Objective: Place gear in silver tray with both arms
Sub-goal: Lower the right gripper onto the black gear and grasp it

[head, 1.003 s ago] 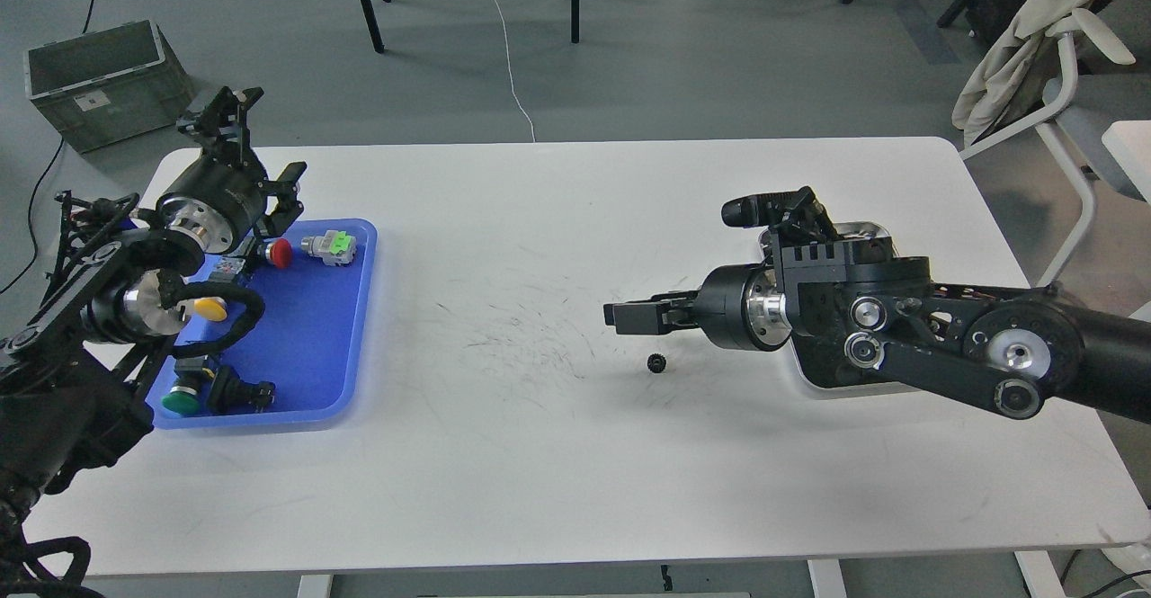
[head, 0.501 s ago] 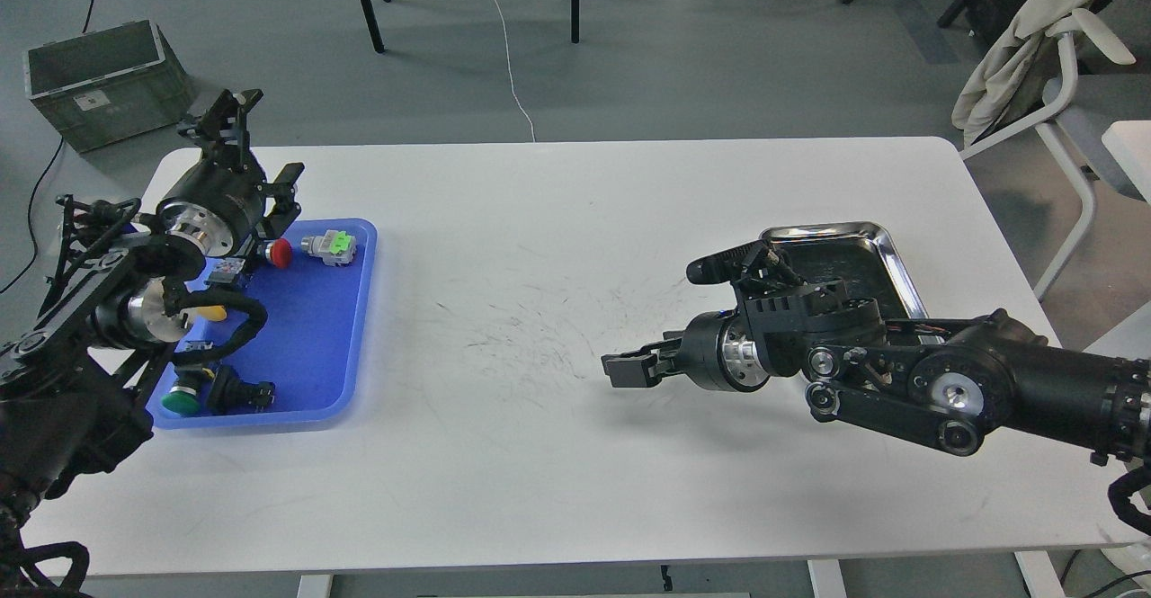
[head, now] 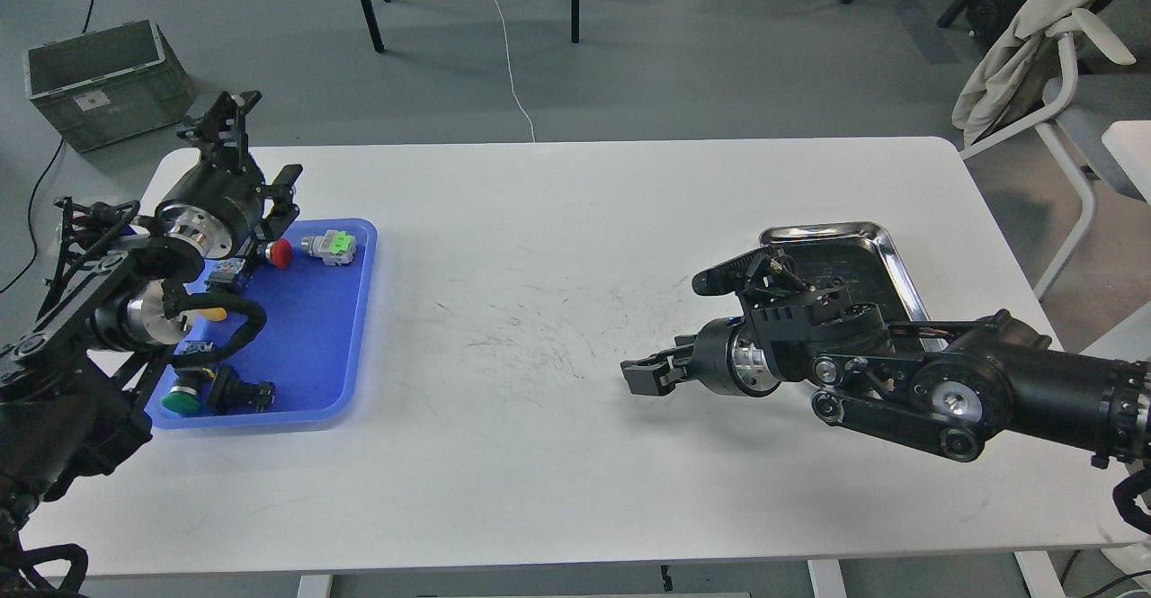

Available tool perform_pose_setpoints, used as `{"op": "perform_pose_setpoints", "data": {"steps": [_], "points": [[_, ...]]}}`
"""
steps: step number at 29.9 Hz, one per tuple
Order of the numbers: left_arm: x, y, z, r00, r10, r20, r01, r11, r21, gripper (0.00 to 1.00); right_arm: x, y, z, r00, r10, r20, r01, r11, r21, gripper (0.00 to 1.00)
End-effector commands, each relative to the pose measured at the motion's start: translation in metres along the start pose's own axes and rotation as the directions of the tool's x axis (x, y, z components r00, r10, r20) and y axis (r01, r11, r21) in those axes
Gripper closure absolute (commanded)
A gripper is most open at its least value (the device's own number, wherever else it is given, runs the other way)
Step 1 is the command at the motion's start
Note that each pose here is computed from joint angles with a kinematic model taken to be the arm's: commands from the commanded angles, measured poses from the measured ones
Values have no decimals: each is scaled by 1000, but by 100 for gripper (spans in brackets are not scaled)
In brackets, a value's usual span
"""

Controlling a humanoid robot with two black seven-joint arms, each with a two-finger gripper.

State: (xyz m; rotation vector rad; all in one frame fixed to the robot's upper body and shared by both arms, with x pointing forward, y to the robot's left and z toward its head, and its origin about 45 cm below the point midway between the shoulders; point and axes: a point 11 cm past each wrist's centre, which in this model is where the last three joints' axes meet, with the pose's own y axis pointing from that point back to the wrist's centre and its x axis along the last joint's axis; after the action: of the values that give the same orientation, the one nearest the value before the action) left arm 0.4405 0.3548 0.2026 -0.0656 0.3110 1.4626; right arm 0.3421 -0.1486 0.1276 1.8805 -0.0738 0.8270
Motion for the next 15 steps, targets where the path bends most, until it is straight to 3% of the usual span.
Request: {"op": "perform_pose_setpoints", "data": {"steps": [1, 3, 9, 11, 14, 15], "points": [[1, 1, 0, 1000, 2, 1, -2, 1000, -1, 2, -3, -1, 3, 1000, -7, 0, 7, 1000, -8, 27], [1, 1, 0, 1000, 2, 1, -2, 1000, -4, 2, -3, -1, 3, 1000, -8, 0, 8, 1000, -7, 32], [1, 1, 2, 1000, 2, 2, -2, 1000, -12, 2, -3, -1, 6, 999, -8, -33, 7, 1000, -16, 60], [2, 1, 2, 1000, 2, 4, -2, 1000, -13, 2, -5, -2, 7, 999, -15, -40, 14, 1000, -20, 64], [2, 1, 2, 1000, 4, 4, -4, 1000, -13, 2, -5, -2, 9, 999, -19, -45, 18, 1000, -26, 97], [2, 1, 2, 1000, 2, 4, -2, 1000, -13, 2, -5, -2, 9, 999, -18, -46, 16, 999, -28, 98]]}}
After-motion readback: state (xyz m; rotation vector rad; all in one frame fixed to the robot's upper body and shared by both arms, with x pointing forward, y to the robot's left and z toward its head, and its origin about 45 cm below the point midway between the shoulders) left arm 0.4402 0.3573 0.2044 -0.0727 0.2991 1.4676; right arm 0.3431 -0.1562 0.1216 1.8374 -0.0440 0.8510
